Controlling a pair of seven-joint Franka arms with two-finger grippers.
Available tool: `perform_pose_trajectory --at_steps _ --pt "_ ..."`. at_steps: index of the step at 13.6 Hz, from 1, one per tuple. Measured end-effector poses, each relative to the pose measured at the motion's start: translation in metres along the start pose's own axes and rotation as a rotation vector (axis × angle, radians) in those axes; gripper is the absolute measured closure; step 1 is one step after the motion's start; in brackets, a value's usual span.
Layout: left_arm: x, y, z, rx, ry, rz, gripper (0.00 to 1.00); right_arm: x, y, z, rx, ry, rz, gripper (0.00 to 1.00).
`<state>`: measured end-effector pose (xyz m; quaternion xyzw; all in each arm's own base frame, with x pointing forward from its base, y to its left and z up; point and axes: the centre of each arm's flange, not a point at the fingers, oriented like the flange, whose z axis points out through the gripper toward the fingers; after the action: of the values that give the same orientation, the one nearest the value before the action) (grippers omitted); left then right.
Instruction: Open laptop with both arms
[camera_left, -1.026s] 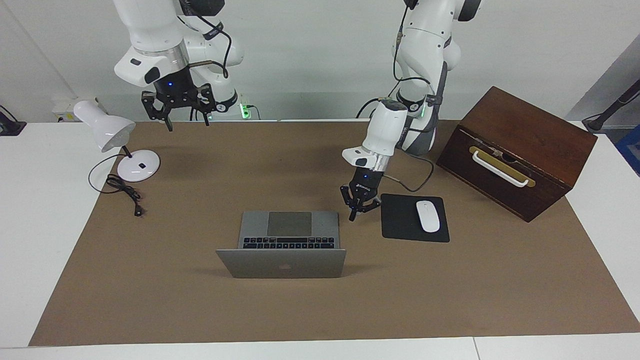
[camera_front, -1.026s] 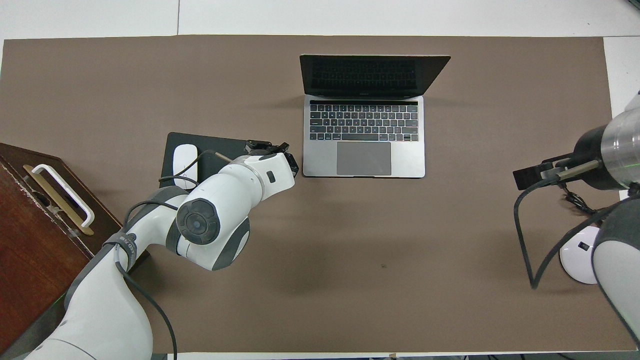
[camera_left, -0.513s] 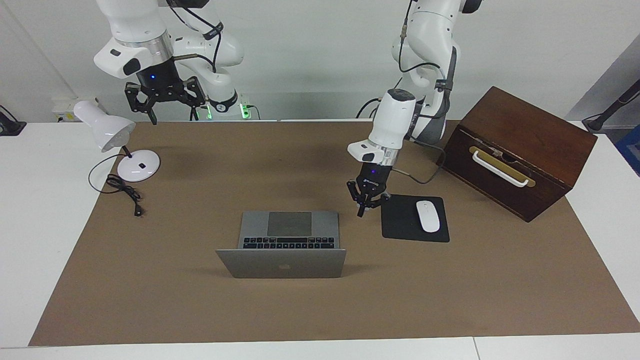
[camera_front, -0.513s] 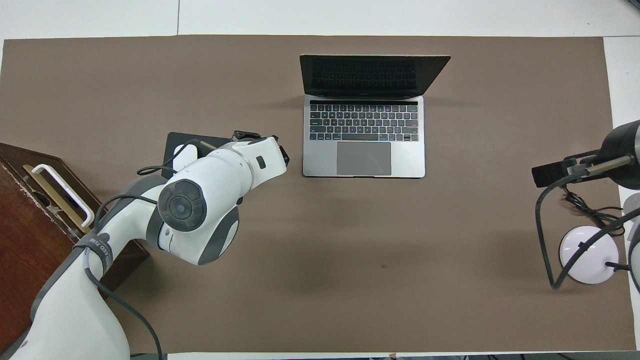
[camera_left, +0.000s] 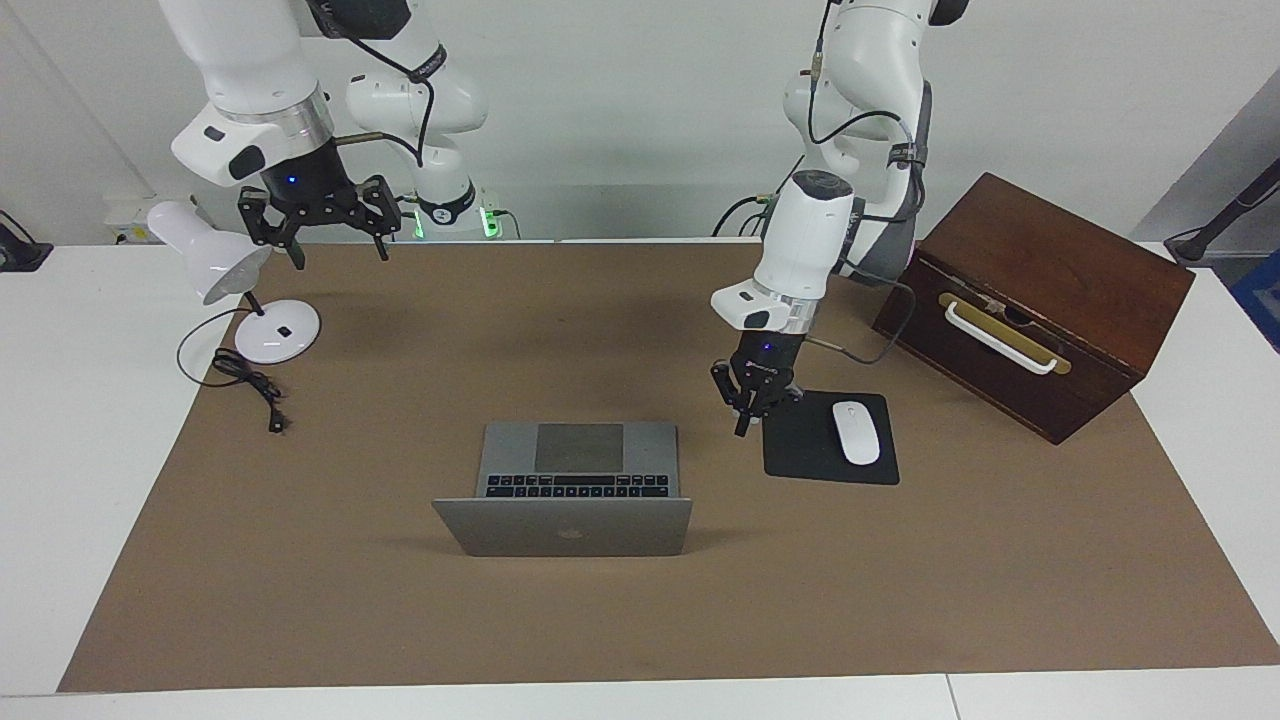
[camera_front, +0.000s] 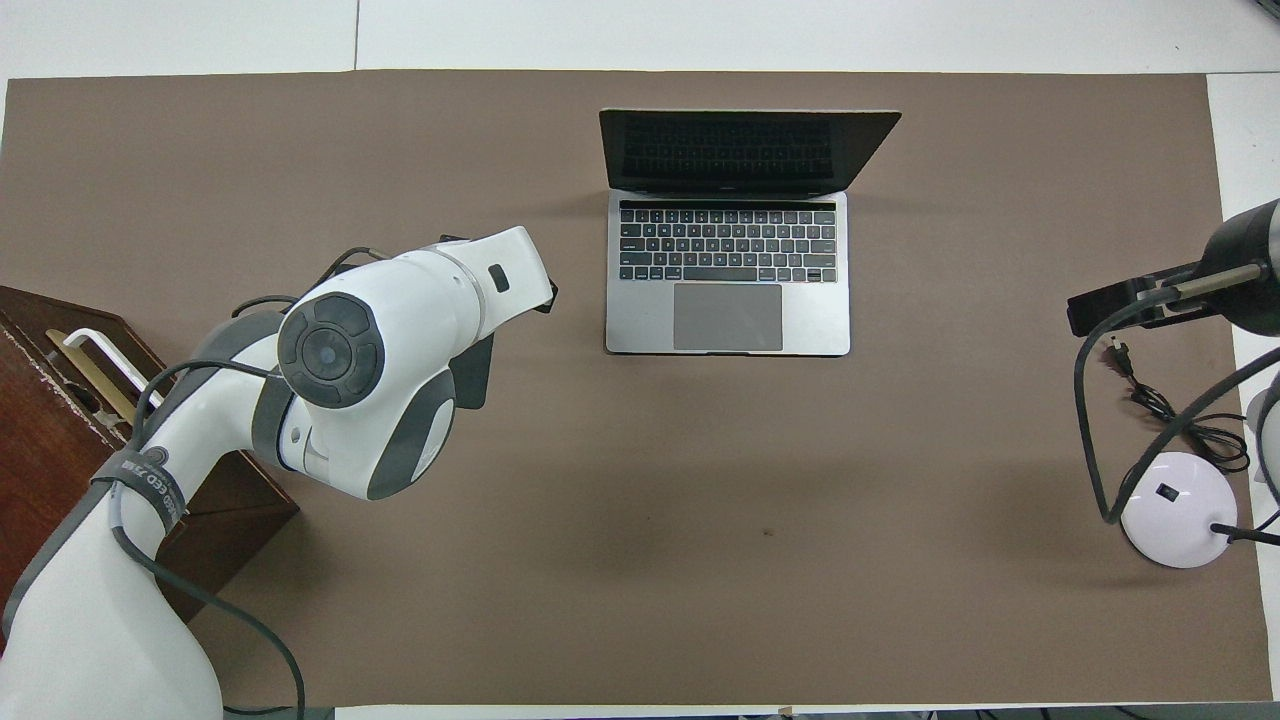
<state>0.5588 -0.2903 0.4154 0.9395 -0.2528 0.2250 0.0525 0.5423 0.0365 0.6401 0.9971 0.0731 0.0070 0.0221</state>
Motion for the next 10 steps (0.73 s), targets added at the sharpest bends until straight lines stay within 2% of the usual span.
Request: perform_pose_trajectory --at_steps 6,10 --pt "0.018 -0.030 -0.025 0.019 -0.044 -0.038 0.99 0.004 0.007 0.004 0.003 -0.020 0.011 0.00" --pt "0.036 -0.068 -0.056 -0.013 -0.084 -0.037 0.99 0.004 0.004 0.003 0.003 -0.020 0.005 0.00"
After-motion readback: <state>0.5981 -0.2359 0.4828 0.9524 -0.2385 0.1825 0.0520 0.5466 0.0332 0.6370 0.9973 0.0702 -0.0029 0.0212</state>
